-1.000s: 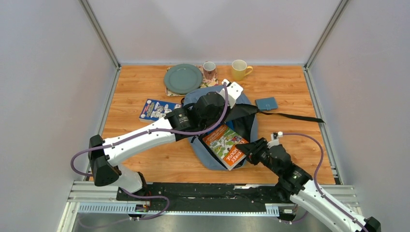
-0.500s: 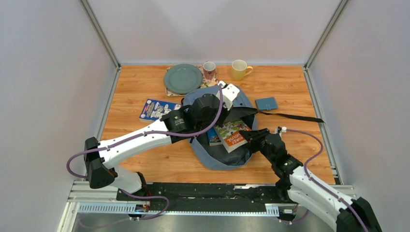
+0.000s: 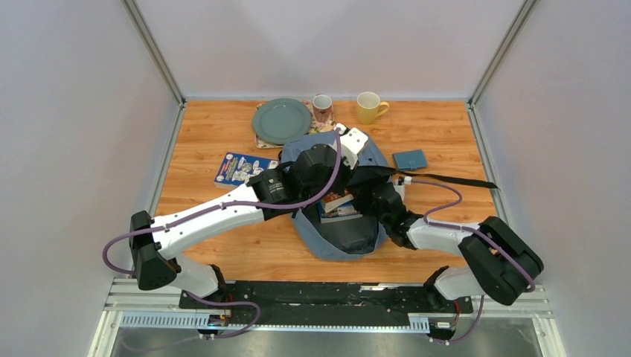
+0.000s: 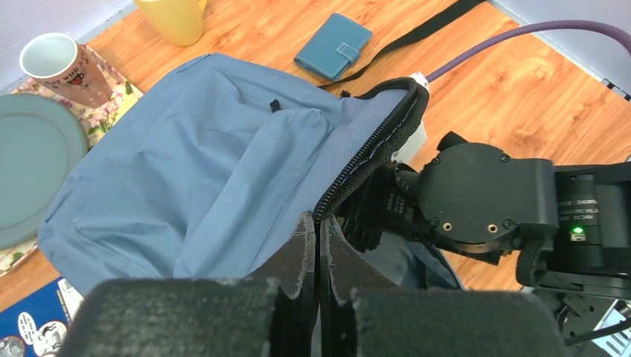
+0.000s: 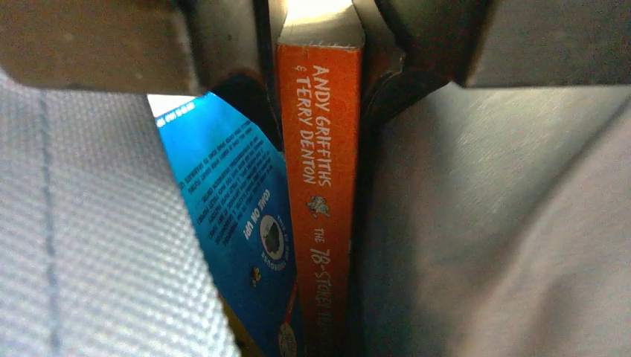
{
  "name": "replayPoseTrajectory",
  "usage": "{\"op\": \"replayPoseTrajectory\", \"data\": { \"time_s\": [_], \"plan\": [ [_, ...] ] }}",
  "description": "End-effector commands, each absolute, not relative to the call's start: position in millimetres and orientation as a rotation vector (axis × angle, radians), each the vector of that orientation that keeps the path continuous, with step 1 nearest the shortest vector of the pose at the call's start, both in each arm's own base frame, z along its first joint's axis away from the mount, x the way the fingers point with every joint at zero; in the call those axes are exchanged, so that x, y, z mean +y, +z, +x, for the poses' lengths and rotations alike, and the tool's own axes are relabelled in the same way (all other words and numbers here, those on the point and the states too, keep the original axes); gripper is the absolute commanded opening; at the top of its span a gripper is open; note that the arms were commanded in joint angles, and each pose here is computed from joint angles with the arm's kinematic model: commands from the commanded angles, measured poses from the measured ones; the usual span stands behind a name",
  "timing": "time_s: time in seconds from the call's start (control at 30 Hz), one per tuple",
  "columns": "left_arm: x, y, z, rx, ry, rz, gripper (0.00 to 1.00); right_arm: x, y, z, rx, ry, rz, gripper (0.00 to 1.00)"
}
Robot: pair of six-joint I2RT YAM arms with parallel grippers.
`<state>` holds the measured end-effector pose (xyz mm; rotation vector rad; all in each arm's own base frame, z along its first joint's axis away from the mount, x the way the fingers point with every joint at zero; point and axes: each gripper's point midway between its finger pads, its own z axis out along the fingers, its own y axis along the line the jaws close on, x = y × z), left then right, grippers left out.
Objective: Pack the student bag
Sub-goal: Place the book in the student bag, then pick up the book from the center of the board.
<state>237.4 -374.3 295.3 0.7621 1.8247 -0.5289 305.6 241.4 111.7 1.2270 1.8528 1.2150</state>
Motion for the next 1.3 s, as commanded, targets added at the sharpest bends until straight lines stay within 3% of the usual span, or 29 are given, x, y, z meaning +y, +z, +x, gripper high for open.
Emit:
{"op": "replayPoseTrajectory", "data": {
  "time_s": [0.0, 0.1, 0.17, 0.2, 0.53, 0.77, 0.83, 0.87, 0.9, 0.93, 1.1, 1.27],
  "plan": [
    [-380.8, 322.8, 238.5, 1.757, -0.611, 0.692, 0.00, 247.3, 104.6, 307.3, 1.843, 1.192, 1.183, 0.48],
    [-379.7, 318.6, 239.8, 1.771, -0.611, 0.693, 0.00, 244.4, 91.1, 291.3, 1.928, 1.103, 1.110, 0.69],
    [-379.8, 315.0, 239.9, 1.780, -0.615, 0.693, 0.00, 236.0, 77.8, 281.1, 1.992, 1.022, 1.077, 0.77],
    [-380.0, 313.9, 239.7, 1.782, -0.616, 0.694, 0.00, 234.9, 84.5, 279.0, 1.986, 1.030, 1.050, 0.87],
    [-372.6, 304.4, 245.4, 1.802, -0.588, 0.673, 0.00, 204.6, 122.8, 245.6, 2.046, 0.923, 0.850, 0.89],
    [-367.6, 301.0, 245.6, 1.815, -0.576, 0.683, 0.00, 142.1, 152.4, 190.1, 2.026, 0.856, 0.819, 0.90],
    [-364.2, 298.4, 244.2, 1.833, -0.569, 0.696, 0.18, 118.8, 163.6, 176.1, 1.987, 0.833, 0.837, 0.90],
    [-364.5, 295.7, 241.8, 1.845, -0.577, 0.712, 0.38, 102.6, 184.6, 171.2, 1.885, 0.866, 0.836, 0.90],
    [-358.2, 293.0, 239.2, 1.868, -0.567, 0.723, 0.69, 90.9, 193.4, 166.3, 1.843, 0.865, 0.854, 0.91],
    [-356.0, 292.4, 235.9, 1.881, -0.579, 0.730, 0.75, 69.8, 206.4, 159.0, 1.795, 0.825, 0.880, 0.91],
    [-304.2, 303.0, 238.6, 1.872, -0.515, 0.621, 0.76, 44.2, 265.2, 145.5, 1.673, 0.817, 0.760, 0.94],
    [-209.7, 298.7, 286.4, 1.930, -0.392, 0.309, 0.77, 136.4, 302.9, 174.4, 1.859, 0.929, 0.411, 0.95]
  ]
}}
